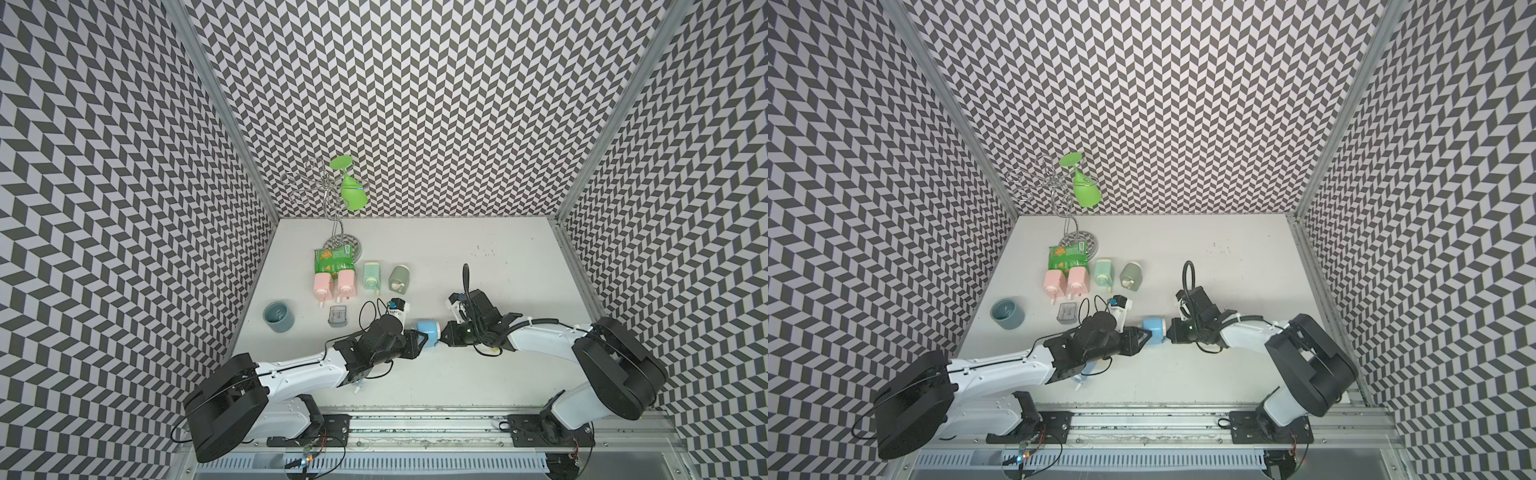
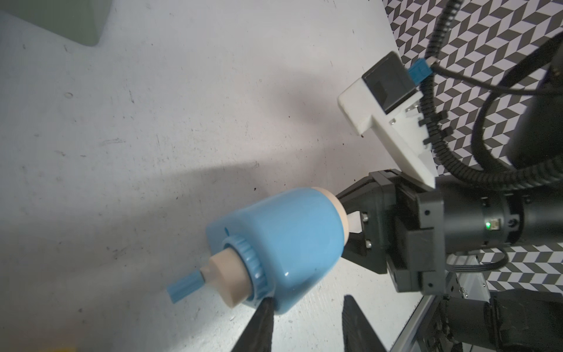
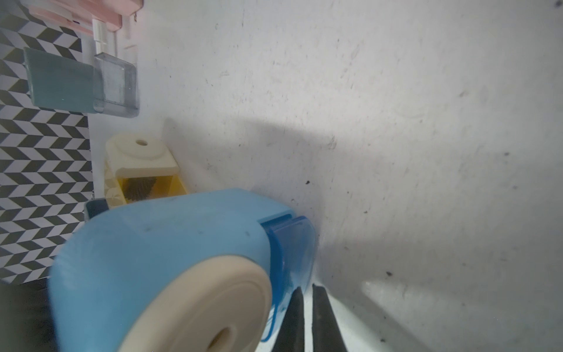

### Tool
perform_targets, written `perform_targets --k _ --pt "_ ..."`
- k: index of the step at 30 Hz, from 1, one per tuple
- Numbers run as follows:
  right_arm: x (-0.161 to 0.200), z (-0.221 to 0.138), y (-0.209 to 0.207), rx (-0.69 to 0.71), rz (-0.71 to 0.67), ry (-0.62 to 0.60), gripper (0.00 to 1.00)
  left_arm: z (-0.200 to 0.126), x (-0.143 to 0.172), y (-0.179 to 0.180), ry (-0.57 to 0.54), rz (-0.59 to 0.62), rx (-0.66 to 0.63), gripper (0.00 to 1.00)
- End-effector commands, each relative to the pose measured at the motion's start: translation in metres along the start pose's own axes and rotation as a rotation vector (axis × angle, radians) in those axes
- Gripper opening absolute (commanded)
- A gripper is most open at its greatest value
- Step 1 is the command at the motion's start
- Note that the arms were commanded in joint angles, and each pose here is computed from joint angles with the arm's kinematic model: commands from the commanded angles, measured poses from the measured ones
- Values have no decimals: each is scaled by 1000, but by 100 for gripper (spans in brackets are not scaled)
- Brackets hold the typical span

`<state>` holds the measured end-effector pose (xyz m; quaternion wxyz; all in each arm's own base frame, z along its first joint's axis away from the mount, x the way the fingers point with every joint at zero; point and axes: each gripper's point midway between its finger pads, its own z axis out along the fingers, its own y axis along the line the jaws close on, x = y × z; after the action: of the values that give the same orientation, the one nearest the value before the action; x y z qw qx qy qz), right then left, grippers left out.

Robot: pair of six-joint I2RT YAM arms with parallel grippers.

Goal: Put the tray back into the pencil sharpener
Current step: Close the container of the pencil sharpener.

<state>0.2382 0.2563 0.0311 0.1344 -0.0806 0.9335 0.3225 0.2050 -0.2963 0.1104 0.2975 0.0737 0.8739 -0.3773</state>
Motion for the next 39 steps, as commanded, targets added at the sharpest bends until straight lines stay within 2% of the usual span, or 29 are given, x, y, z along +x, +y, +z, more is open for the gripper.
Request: perform_targets --k 1,6,10,14,24,32,35,39 --pt "-9 -5 -8 25 10 -57 10 -17 -25 -15 -79 34 -10 42" --pt "-9 -4 -8 17 10 -52 10 -21 -33 3 -115 43 -101 59" --pt "-12 -4 -4 8 2 -56 10 -9 -29 9 -75 46 -123 66" --pt "-13 -2 1 -15 -2 -50 10 4 -21 11 -31 50 -121 66" --pt "-7 6 23 -135 3 -18 10 14 -9 10 3 21 -78 53" --pt "-3 9 29 -187 25 0 10 15 -3 13 8 1 -78 51" --pt "-7 6 25 -161 30 -19 10 13 -6 12 -3 5 -83 51" --pt "-19 -12 1 -68 59 -90 15 2 -20 14 -54 40 -125 55"
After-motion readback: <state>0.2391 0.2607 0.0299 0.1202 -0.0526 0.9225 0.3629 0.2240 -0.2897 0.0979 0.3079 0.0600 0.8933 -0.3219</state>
